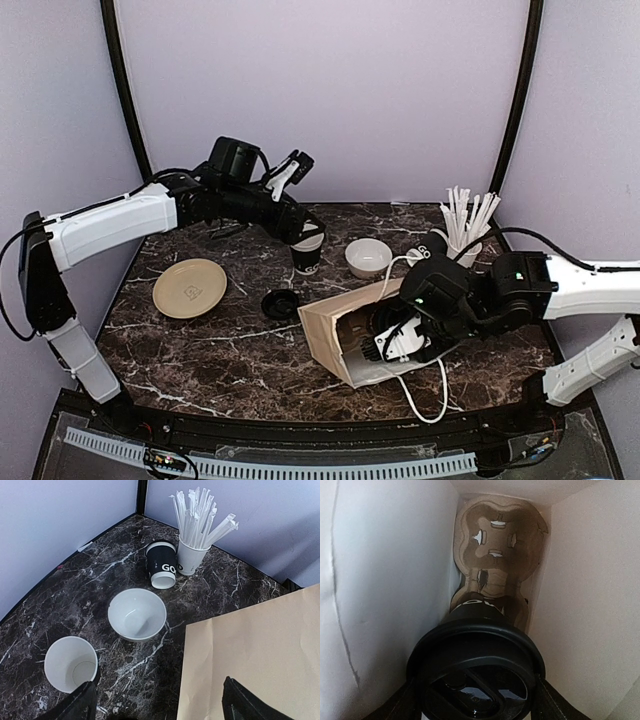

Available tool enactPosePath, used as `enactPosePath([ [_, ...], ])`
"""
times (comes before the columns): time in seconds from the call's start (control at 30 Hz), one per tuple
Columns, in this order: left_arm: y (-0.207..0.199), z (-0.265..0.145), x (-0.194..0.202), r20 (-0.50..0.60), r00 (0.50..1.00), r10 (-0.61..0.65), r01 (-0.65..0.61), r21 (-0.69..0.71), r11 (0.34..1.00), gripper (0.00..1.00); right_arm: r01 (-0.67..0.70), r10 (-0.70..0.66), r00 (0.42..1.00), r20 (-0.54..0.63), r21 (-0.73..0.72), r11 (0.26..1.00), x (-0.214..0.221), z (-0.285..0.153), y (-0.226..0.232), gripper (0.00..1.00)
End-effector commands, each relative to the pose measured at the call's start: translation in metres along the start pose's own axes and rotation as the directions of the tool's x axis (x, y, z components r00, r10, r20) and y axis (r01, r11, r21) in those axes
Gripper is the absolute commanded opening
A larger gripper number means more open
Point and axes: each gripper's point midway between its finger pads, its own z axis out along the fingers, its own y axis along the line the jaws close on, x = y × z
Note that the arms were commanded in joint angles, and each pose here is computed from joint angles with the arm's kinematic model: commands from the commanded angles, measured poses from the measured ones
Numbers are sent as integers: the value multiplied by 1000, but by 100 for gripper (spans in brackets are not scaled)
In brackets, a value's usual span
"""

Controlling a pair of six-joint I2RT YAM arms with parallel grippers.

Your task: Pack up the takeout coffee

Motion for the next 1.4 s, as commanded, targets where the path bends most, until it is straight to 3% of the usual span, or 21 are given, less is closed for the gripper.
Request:
enactPosePath([
  [0.0,-4,11,11,-21,1000,14,-13,60,998,88,-73,72,997,9,44,996,-1,10,-15,45],
  [0.43,8,79,56,-193,978,-83,107,118,987,75,-109,110,994,-16,55,993,7,25,-24,45],
  [1.37,-4,130,109,-287,949,-130,198,222,955,75,-149,150,989,-13,51,987,16,57,-29,44],
])
